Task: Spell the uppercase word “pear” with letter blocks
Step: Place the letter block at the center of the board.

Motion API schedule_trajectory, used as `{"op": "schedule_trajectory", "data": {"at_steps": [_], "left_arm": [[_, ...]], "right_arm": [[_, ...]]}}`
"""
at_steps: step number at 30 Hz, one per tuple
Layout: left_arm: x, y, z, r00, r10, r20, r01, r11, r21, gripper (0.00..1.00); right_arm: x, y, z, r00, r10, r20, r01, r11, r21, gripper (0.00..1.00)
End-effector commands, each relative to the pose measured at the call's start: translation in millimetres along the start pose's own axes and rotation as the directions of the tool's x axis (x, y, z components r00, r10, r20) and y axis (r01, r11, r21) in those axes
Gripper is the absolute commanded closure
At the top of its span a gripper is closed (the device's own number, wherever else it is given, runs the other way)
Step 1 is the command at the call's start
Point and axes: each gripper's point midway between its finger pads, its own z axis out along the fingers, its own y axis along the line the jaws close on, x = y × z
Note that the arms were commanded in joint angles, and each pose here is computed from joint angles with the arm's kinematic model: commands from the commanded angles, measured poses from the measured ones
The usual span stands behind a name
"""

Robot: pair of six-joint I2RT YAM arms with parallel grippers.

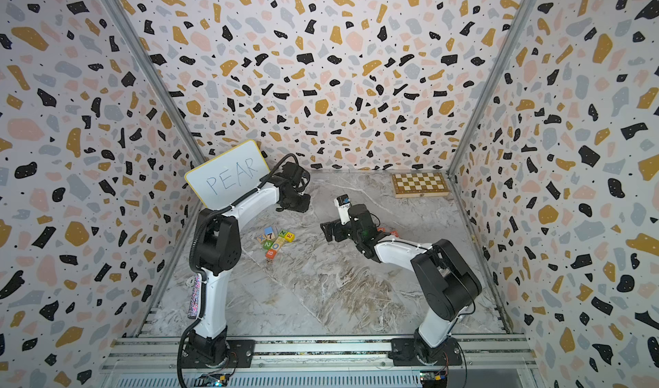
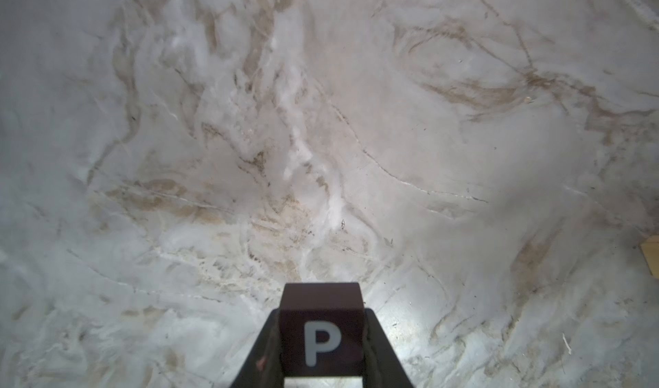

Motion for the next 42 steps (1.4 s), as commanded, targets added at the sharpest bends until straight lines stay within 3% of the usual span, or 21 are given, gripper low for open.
{"op": "schedule_trajectory", "data": {"at_steps": [1,18,42], "left_arm": [[-6.3,-0.1,4.5,0.998,-0.067,0.007,0.067,0.997,-0.023,0.91],[5.2,16.6,30.1,0.986,-0.161,-0.047,0.151,0.974,-0.169,0.92],[14.8,14.2,45.9,0.970,-0.222,-0.101,0.203,0.964,-0.170,0.90]], "right_arm": [[-8.3,-1.9,-5.6,1.000,-0.010,0.029,0.010,1.000,0.013,0.00],[-3.3,-1.7,-5.3,1.000,-0.002,0.024,0.001,1.000,0.006,0.00],[-0.4,-2.4,-3.4,1.000,0.001,0.017,-0.002,1.000,0.007,0.00]]}}
